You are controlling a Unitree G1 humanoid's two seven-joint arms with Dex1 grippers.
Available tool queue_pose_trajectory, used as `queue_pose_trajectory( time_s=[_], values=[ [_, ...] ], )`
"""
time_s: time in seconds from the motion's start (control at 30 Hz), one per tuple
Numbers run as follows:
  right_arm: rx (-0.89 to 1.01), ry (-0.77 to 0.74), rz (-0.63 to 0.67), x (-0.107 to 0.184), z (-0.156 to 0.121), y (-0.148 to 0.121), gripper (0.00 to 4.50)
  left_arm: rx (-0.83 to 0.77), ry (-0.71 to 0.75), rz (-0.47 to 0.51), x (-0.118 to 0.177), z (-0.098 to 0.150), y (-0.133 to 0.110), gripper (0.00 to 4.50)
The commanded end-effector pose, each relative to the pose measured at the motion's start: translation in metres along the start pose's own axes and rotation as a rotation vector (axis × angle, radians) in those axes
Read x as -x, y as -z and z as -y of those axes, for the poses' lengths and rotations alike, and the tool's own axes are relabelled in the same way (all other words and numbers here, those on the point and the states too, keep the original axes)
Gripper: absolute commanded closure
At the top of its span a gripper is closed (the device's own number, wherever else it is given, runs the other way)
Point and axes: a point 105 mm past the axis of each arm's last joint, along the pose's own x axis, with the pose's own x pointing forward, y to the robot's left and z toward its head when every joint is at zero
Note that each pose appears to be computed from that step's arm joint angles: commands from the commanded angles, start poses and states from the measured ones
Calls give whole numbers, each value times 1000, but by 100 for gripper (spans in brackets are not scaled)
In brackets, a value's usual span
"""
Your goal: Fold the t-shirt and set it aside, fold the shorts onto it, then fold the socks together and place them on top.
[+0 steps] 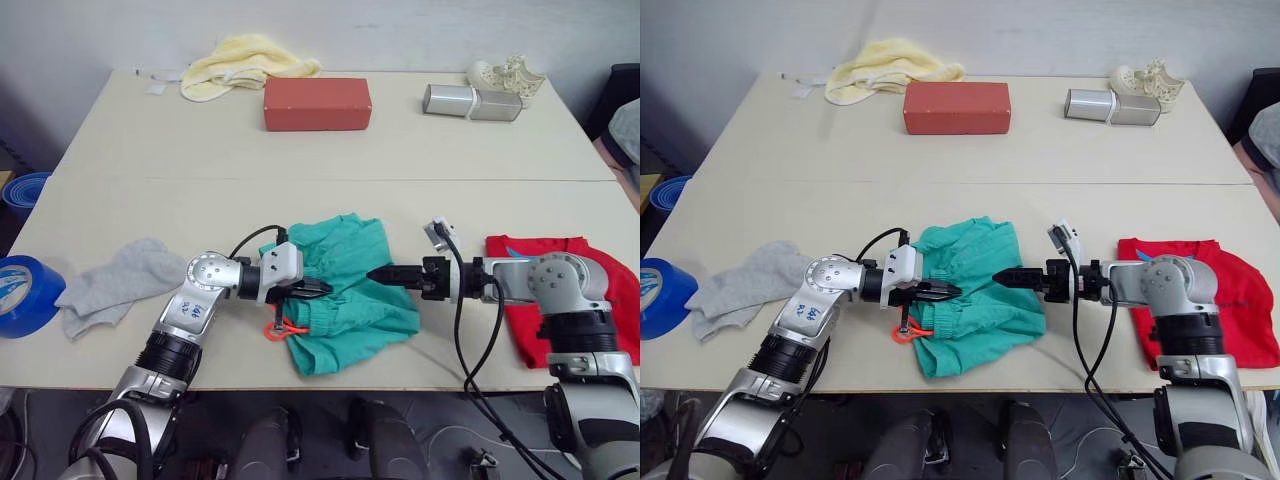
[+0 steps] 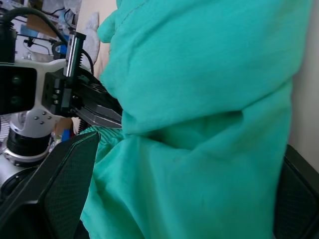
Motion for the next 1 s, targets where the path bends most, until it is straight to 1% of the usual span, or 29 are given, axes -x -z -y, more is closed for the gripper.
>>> queue_pose_trajectory(
  time_s=[0.03,0.13,0.2,0.23,0.33,0.47,0.53,0.57,0.63,0.67,0.73,0.8,0.87,0.9,0.93,1.0],
  values=[
    [-78,-55,-94,-24,-1,21,2,5,-48,27,9,-6,-3,450],
    [-72,-99,-101,-32,-7,22,2,19,-52,19,17,-3,1,450],
    [-69,-106,-97,-35,-8,20,39,21,-43,8,22,-1,3,450],
    [-73,-112,-86,-33,-9,16,50,20,-37,3,23,0,3,450],
    [-79,-112,-73,-29,-9,13,146,14,-32,-8,24,0,3,450],
    [-77,-82,-79,-18,-3,16,287,13,-33,-3,25,-1,3,450],
    [-82,-82,-72,-17,-2,17,346,10,-29,0,24,1,3,450],
    [-84,-82,-66,-17,-2,17,384,8,-26,0,24,2,3,450],
    [-87,-75,-47,-18,0,16,439,-7,-16,5,24,3,2,450],
    [-86,-74,-42,-18,0,16,447,-13,-13,8,24,4,2,450],
    [-80,-95,-8,-15,-5,13,447,-5,-21,52,25,5,-4,450],
    [-68,-122,39,-8,-12,8,447,-2,5,137,26,10,-17,450],
    [-52,-126,89,2,-18,4,447,109,-49,252,30,2,-35,450],
    [-45,-123,120,9,-20,1,447,134,-40,292,30,2,-42,450],
    [-40,-120,156,17,-22,-1,450,125,-26,308,31,3,-48,414],
    [-37,-112,221,32,-26,-3,450,101,4,336,34,10,-57,369]
  ],
)
